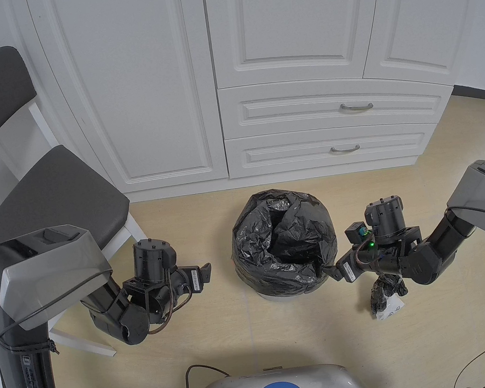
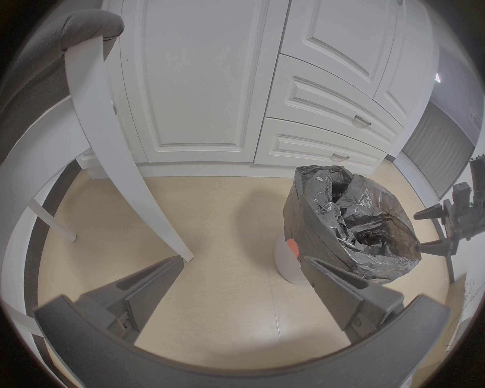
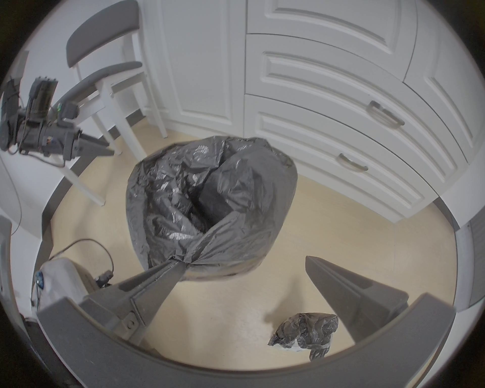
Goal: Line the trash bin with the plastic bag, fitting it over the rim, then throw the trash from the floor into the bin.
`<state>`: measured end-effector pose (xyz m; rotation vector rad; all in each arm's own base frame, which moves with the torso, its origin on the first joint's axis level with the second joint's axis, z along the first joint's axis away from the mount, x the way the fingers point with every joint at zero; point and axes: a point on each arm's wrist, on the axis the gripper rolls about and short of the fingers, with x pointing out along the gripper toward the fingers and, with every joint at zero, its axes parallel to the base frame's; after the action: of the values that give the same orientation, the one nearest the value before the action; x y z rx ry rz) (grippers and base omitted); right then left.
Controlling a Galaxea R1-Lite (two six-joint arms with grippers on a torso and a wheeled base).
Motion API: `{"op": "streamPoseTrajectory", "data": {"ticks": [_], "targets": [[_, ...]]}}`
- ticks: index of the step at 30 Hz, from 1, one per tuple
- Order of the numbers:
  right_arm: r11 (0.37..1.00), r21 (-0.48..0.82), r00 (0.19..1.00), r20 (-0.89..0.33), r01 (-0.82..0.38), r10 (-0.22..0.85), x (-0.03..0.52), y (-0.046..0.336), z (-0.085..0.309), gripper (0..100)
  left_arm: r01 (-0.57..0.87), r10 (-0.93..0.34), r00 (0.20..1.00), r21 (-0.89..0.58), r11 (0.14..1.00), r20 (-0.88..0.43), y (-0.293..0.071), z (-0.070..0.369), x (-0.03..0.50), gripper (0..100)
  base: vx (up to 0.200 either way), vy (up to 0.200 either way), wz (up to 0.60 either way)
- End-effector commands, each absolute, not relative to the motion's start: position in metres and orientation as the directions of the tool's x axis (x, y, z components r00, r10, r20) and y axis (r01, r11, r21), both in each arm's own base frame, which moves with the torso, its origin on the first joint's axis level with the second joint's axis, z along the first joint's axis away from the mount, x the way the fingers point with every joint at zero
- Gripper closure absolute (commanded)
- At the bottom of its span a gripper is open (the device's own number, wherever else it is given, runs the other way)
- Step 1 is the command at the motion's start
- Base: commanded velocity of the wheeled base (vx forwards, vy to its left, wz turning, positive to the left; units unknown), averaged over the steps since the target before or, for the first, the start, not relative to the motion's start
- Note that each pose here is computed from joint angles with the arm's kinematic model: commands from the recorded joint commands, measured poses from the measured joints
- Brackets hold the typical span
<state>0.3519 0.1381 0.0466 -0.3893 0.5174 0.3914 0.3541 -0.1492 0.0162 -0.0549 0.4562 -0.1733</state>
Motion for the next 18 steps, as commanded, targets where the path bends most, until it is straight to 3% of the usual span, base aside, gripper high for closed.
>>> {"op": "streamPoseTrajectory", "data": {"ticks": [1, 6, 9, 13, 18], "targets": [[0.833, -0.254, 0.803, -0.502, -0.491, 0.321, 0.336, 0.128, 0.077, 0, 0.161, -0.184, 0.883, -0.091, 0.983, -0.432, -0.151, 0.016, 0.35, 0, 0.0, 0.0, 0.0], [0.855, -0.191, 0.818, -0.448, -0.482, 0.361, 0.336, 0.144, 0.082, 0, 0.161, -0.185, 0.883, -0.091, 0.983, -0.431, -0.15, 0.017, 0.35, 0, 0.0, 0.0, 0.0], [0.858, -0.182, 0.807, -0.475, -0.48, 0.351, 0.34, 0.156, 0.062, 0, 0.168, -0.191, 0.881, -0.092, 0.982, -0.432, -0.153, 0.017, 0.348, 0, 0.0, 0.0, 0.0], [0.836, -0.276, 0.786, -0.561, -0.475, 0.261, 0.351, 0.161, 0.013, 0, 0.191, -0.21, 0.868, -0.087, 0.978, -0.451, -0.162, 0.011, 0.342, 0, 0.0, 0.0, 0.0], [0.806, -0.307, 0.766, -0.589, -0.506, 0.258, 0.344, 0.157, 0.004, 0, 0.199, -0.217, 0.868, -0.089, 0.976, -0.447, -0.164, 0.011, 0.341, 0, 0.0, 0.0, 0.0]]}}
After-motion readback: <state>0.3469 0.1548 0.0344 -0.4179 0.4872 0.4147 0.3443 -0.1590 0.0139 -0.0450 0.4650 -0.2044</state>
